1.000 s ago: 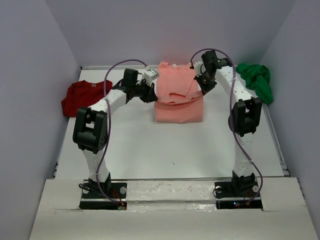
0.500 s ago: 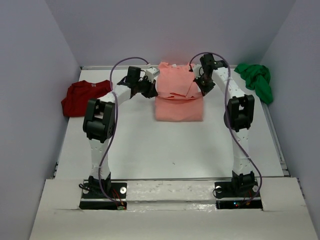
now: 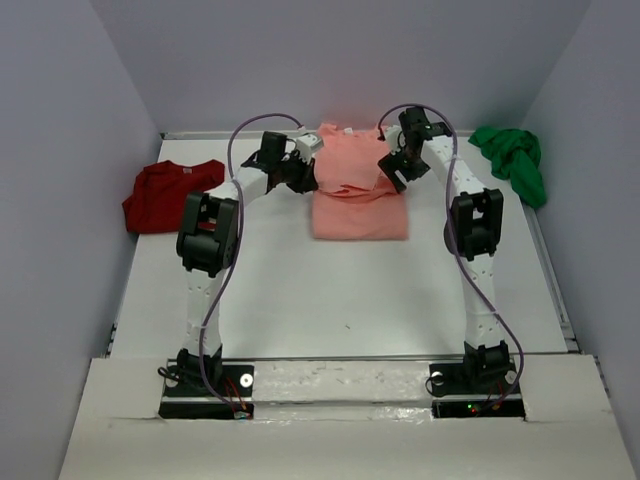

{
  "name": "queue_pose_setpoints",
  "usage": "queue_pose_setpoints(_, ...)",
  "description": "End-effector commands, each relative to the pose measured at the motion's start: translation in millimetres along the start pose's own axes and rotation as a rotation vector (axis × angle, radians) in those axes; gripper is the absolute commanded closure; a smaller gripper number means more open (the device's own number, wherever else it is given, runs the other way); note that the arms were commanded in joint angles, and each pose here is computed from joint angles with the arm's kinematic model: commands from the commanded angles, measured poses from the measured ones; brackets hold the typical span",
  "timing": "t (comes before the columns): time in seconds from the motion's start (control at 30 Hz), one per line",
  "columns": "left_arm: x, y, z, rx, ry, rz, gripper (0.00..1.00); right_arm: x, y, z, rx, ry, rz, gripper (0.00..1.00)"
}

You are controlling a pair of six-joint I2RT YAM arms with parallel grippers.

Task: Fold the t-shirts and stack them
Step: Fold the tshirt

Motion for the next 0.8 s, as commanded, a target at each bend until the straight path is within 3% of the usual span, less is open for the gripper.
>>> queue_pose_setpoints(0.0, 5.6, 44.4, -8.7, -0.105, 0.058, 0.123, 0.89, -23.6, 14.0, -4.8, -0.062, -0.113, 0.003, 0.01)
queue_pose_setpoints(0.07, 8.6, 61.1, -16.0, -0.133, 0.112, 0.166, 0.68, -26.7, 17.0, -8.9, -0.074, -0.128, 0.002, 0.00)
queue_pose_setpoints(0.17, 11.2, 107.4, -41.8, -0.200, 0.238, 0.279, 0.52, -35.2, 23.7, -22.5, -0.097, -0.174, 0.000, 0.00)
queue_pose_setpoints(0.2, 4.2, 133.8, -59.4, -0.255, 0.267, 0.328, 0.34, -39.5, 26.3, -31.8, -0.107, -0.200, 0.000, 0.00)
queue_pose_setpoints(0.3, -7.3, 169.8, -91.3, -0.333, 0.329, 0.390, 0.02, -44.0, 30.5, -50.4, -0.134, -0.230, 0.009, 0.00)
queue_pose_setpoints(0.43, -38.0, 199.6, -141.4, -0.435, 0.350, 0.416, 0.01, -55.9, 36.7, -102.6, -0.205, -0.344, 0.065, 0.00)
queue_pose_setpoints(0.53, -55.5, 184.5, -159.7, -0.433, 0.325, 0.380, 0.01, -66.7, 38.4, -148.6, -0.299, -0.444, 0.140, 0.01)
queue_pose_setpoints(0.6, -58.1, 147.7, -151.7, -0.352, 0.264, 0.329, 0.01, -58.4, 32.6, -153.7, -0.312, -0.419, 0.157, 0.12)
queue_pose_setpoints(0.7, -67.0, 96.6, -149.7, -0.234, 0.193, 0.264, 0.03, -34.3, 20.1, -165.5, -0.319, -0.299, 0.152, 0.65)
queue_pose_setpoints(0.73, -72.5, 84.6, -155.2, -0.208, 0.178, 0.246, 0.05, -20.4, 16.3, -163.4, -0.318, -0.206, 0.133, 0.96)
queue_pose_setpoints(0.77, -71.1, 57.5, -149.4, -0.146, 0.151, 0.225, 0.10, -12.4, 8.9, -159.6, -0.293, -0.172, 0.145, 1.00)
Point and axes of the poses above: each gripper's point midway between its finger pads, its own z axis out along the fingers, its own x axis along the line the jaws close on, y = z × x, the point moved 6 cm from there along -z, back along the fingers, and after that the axes turned 9 degrees about -z, right-handed, at the moved point
